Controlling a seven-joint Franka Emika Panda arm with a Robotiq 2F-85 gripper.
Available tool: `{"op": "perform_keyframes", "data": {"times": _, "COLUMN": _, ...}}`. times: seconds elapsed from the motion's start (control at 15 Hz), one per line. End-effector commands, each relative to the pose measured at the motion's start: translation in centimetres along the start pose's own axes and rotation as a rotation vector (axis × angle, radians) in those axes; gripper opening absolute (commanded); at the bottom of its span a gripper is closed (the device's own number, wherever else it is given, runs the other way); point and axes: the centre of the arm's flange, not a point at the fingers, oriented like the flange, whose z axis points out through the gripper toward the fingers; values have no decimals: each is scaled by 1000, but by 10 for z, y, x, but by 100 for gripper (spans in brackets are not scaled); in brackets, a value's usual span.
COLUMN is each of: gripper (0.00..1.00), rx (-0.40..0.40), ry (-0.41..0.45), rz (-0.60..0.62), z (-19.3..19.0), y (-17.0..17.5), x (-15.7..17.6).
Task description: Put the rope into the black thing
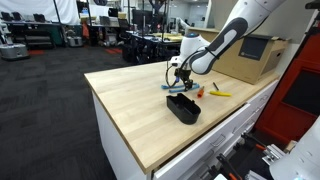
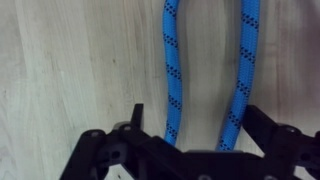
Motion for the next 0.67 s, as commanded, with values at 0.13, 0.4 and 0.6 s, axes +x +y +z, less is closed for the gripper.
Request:
{"op": "perform_keyframes", "data": {"times": 0.13, "gripper": 100, "rx": -36, "ry": -35, "rz": 0, "z": 15, "y": 12, "x": 3}}
{"op": "perform_keyframes", "data": {"times": 0.4, "gripper": 68, "rx": -37, "ry": -26, "rz": 9, "z": 15, "y": 19, "x": 1}}
{"op": "perform_keyframes", "data": {"times": 0.6, "gripper": 45, "rx": -37, "ry": -23, "rz": 11, "z": 14, "y": 22, "x": 1}}
